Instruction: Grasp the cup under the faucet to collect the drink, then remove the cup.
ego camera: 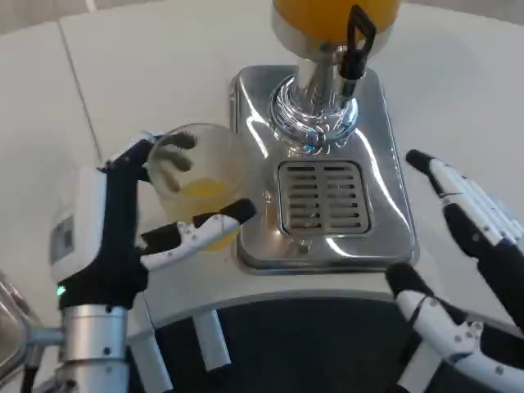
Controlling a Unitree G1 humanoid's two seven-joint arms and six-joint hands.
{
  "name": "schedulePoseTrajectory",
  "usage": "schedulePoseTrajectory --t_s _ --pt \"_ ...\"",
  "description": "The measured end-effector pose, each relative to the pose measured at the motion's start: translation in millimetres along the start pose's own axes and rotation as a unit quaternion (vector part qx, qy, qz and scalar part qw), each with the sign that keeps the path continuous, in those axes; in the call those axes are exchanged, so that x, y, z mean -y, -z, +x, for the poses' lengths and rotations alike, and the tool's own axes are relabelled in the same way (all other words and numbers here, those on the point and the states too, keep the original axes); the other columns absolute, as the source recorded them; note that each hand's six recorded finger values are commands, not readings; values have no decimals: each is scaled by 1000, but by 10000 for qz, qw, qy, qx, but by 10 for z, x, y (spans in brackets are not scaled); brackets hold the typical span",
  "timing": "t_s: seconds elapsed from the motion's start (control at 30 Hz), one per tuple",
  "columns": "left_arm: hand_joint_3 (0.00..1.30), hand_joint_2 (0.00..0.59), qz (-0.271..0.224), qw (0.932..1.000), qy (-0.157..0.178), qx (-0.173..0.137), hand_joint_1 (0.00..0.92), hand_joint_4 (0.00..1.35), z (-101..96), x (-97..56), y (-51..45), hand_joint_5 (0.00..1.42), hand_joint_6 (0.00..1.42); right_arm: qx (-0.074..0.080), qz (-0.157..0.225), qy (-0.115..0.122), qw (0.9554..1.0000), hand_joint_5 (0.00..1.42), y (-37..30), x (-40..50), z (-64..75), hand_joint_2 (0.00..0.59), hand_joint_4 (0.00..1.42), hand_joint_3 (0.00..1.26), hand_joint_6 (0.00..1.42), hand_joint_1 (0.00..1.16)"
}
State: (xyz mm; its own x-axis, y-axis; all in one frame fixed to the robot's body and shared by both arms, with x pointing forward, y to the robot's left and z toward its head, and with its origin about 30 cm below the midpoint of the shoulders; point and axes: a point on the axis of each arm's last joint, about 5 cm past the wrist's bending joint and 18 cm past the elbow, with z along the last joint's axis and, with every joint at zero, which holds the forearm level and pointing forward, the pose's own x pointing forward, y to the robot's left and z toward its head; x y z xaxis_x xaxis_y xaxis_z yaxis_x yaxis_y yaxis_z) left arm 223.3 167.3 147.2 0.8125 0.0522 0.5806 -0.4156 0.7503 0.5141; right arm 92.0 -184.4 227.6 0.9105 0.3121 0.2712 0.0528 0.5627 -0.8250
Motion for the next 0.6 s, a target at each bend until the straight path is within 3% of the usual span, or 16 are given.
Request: schedulePoseTrajectory --t_s 0.1,0.37,0.5,0.6 --pt "1138 0 -56 9998 152 105 635 1248 -111 -99 -41 1424 1424 193 -347 -75 9992 0 -9 28 -12 505 0 4 0 232" --pt "1138 0 -115 9992 320 212 641 1250 -302 -257 -123 1424 1424 374 -918 -171 9949 0 -3 60 -112 522 0 4 0 211" --pt "1138 0 -247 9984 333 374 642 1250 -373 -352 -208 1424 1424 660 -1218 -270 9900 0 3 42 -181 530 0 4 0 183" --pt "1137 0 -319 9976 377 489 643 1237 -424 -402 -267 1424 1424 803 -1394 -240 9867 0 44 19 -254 541 0 4 0 127"
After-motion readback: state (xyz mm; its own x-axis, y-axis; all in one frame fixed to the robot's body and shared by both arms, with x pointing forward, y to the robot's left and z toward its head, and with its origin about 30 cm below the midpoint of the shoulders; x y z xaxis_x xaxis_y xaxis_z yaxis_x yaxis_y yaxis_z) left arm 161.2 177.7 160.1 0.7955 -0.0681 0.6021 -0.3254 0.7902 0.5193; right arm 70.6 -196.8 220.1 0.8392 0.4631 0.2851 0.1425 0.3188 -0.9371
